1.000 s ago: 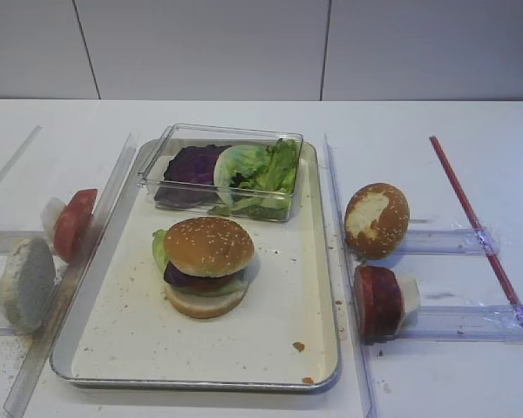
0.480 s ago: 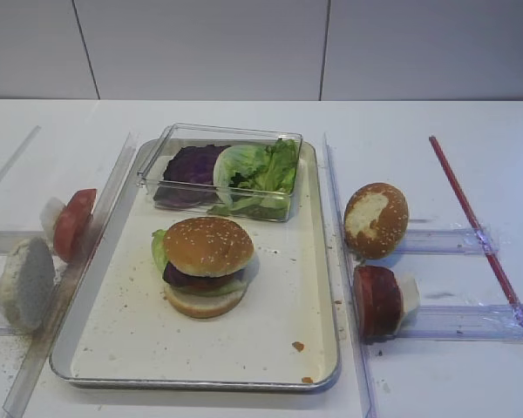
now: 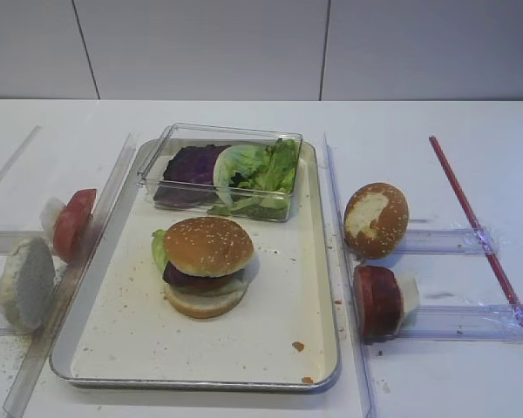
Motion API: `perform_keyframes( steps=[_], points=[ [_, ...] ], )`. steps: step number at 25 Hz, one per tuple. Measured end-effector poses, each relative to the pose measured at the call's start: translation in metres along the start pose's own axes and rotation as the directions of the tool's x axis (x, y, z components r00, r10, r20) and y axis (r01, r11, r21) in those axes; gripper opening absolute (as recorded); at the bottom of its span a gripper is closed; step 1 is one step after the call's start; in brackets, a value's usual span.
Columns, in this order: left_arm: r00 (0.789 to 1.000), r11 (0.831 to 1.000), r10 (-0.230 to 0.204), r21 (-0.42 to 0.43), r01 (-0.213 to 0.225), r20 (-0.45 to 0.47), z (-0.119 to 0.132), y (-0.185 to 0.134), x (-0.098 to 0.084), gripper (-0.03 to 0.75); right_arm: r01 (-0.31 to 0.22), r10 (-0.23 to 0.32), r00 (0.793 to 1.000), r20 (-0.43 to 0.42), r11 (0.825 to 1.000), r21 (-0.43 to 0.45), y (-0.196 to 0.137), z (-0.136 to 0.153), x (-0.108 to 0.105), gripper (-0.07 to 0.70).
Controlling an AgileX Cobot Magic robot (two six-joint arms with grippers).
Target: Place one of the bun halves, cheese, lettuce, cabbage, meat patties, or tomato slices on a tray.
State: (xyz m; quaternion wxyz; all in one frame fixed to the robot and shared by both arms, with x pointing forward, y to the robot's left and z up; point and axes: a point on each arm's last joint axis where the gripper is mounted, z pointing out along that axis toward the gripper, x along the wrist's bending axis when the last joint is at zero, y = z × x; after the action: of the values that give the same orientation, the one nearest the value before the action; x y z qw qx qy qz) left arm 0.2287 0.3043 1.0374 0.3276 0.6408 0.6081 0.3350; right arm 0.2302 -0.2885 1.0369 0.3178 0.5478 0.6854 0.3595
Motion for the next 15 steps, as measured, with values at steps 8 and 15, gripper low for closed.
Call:
perform_keyframes(
  steps=[8, 15],
  points=[
    [1.000, 1.000, 0.000, 0.000, 0.000, 0.000, 0.0000, 0.0000, 0.0000, 0.358, 0.000, 0.000, 1.000, 0.000, 1.000, 0.000, 0.0000, 0.0000, 0.0000, 0.447],
    [1.000, 1.000, 0.000, 0.000, 0.000, 0.000, 0.0000, 0.0000, 0.0000, 0.358, 0.000, 0.000, 1.000, 0.000, 1.000, 0.000, 0.0000, 0.0000, 0.0000, 0.446]
  ],
)
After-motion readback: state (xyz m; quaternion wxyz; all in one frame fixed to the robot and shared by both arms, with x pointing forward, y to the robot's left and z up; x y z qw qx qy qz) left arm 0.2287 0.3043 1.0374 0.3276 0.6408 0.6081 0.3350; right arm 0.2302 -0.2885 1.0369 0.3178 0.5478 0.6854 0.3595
